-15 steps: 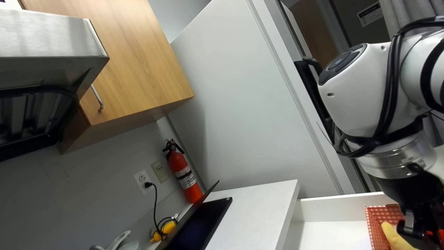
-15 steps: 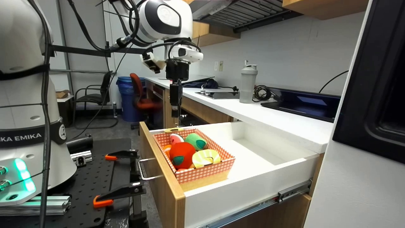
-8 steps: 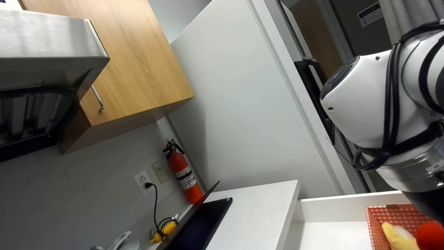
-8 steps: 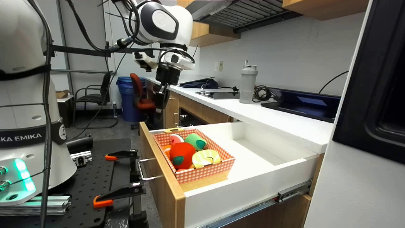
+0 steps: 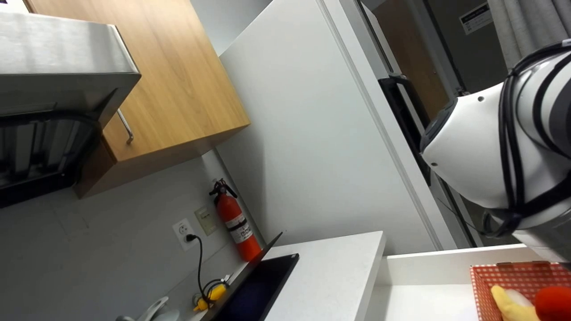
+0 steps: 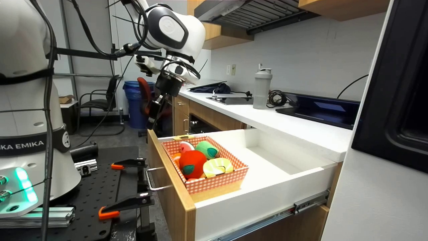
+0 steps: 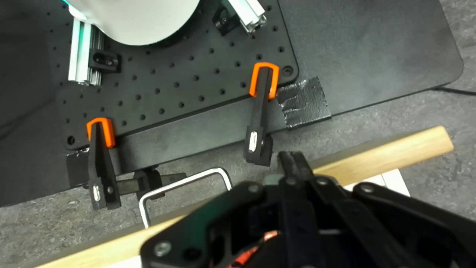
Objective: Pick up the two plush toys from the drawer, put them in the toy basket and close the top drawer.
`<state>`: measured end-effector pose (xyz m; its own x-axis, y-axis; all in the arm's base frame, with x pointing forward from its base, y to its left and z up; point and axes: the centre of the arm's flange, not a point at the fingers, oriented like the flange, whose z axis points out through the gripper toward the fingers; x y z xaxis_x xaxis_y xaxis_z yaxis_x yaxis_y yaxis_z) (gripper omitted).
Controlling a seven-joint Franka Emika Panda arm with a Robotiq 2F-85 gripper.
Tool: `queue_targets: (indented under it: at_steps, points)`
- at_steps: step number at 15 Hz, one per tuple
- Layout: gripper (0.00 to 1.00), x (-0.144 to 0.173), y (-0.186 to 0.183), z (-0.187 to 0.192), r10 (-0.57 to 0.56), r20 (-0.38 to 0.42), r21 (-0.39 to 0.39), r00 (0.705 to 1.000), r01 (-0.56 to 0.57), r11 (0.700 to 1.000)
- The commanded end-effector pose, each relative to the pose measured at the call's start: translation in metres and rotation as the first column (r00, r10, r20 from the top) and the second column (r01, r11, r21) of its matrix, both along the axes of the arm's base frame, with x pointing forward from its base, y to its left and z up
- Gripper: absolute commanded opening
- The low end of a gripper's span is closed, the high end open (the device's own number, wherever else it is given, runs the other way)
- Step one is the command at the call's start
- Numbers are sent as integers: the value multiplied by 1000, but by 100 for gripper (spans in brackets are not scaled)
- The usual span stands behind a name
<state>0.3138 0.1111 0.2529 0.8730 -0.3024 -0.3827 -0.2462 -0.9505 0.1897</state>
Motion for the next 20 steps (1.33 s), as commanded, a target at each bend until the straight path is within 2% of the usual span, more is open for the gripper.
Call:
queue_targets:
  at_steps: [1, 7, 10, 15, 20]
  points:
    - [0, -9, -8, -17, 14, -88, 44, 996, -10, 999]
    - [0, -8, -15, -50, 24, -164, 50, 986, -16, 999]
    - [0, -5, -19, -56, 8, -141, 51, 990, -1, 999]
    - [0, 9, -21, -49, -41, 36, 46, 999, 39, 998]
    - [0, 27, -22, -41, -93, 176, 36, 980, 88, 996]
